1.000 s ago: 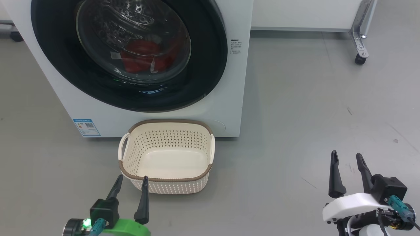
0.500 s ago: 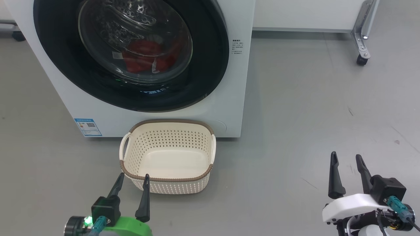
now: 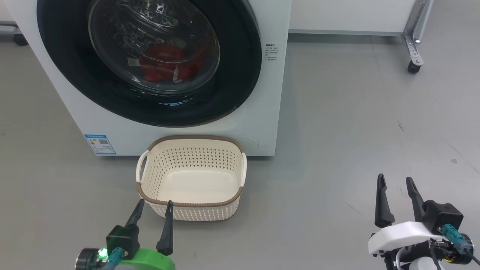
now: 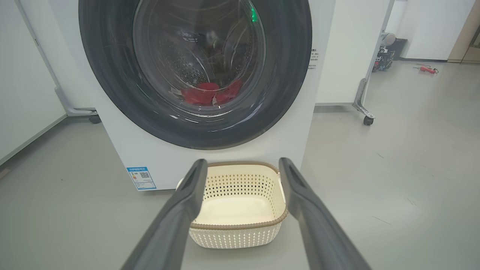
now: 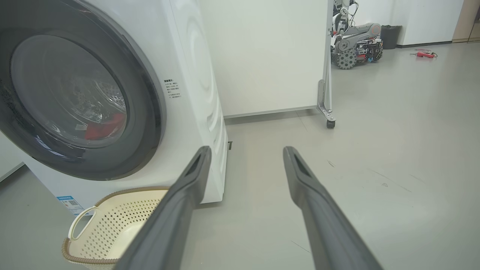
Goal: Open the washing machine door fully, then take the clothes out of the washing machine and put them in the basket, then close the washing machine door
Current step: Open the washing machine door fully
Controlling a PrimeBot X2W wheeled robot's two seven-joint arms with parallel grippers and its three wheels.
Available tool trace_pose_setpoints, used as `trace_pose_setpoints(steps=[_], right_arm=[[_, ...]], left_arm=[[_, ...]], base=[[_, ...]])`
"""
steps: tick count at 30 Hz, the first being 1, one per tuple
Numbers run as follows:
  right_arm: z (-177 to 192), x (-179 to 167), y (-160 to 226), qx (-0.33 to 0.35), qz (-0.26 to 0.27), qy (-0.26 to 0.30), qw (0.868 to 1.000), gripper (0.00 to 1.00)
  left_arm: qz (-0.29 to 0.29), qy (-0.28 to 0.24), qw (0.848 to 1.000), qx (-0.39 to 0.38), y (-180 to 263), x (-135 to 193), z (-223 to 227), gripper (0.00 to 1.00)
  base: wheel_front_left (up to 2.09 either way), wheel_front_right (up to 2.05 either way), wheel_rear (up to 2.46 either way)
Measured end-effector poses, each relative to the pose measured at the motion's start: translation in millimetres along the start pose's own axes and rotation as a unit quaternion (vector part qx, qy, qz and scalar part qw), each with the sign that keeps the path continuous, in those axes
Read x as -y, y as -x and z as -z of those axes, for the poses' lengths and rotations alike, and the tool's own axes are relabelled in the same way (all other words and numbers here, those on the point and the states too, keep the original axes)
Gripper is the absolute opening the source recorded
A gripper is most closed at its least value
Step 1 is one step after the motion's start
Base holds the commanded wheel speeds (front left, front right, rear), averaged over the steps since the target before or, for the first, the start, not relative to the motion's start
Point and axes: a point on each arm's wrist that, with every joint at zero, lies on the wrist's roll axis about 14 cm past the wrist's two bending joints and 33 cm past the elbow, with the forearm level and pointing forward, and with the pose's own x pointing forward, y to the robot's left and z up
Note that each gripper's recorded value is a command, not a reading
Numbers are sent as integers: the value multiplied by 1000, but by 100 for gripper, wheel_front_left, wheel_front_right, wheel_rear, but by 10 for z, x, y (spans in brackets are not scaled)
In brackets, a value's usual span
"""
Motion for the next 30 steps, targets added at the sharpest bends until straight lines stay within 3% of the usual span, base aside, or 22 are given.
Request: trace_pose_setpoints(steps=[5, 6, 7, 9, 15, 19, 24, 29, 30], right_arm=[[18, -2, -13, -3, 0, 0, 1000, 100], [21, -2, -17, -3, -1, 0, 1000, 93], [25, -3, -22, -4, -1, 0, 1000, 69], [32, -4, -40, -5, -1, 0, 1000, 0], [-3, -15, -168, 0, -4, -13, 1000, 0], [-80, 103, -297, 13, 17, -79, 997, 0], [-197, 316, -502, 32, 51, -175, 983, 0], [-335, 378, -795, 47, 56, -271, 960, 0], [-335, 378, -795, 47, 56, -271, 960, 0]], left_arm=[[-2, 6, 1000, -3, -4, -10, 20, 100], [-2, 6, 1000, -4, -4, -11, 26, 100], [-2, 6, 1000, -5, -5, -10, 33, 100], [-2, 7, 1000, -8, -9, -5, 52, 100], [-1, 8, 1000, -15, -67, -11, 88, 100], [2, 9, 1000, -18, -133, -3, 102, 100], [3, 10, 1000, -26, -209, -8, 152, 100], [10, 12, 999, -37, -262, 9, 226, 100], [10, 12, 999, -37, -262, 9, 226, 100]], base=[[0, 0, 0], [0, 0, 0], [0, 0, 0], [0, 0, 0], [0, 0, 0], [0, 0, 0], [0, 0, 0], [0, 0, 0], [0, 0, 0]])
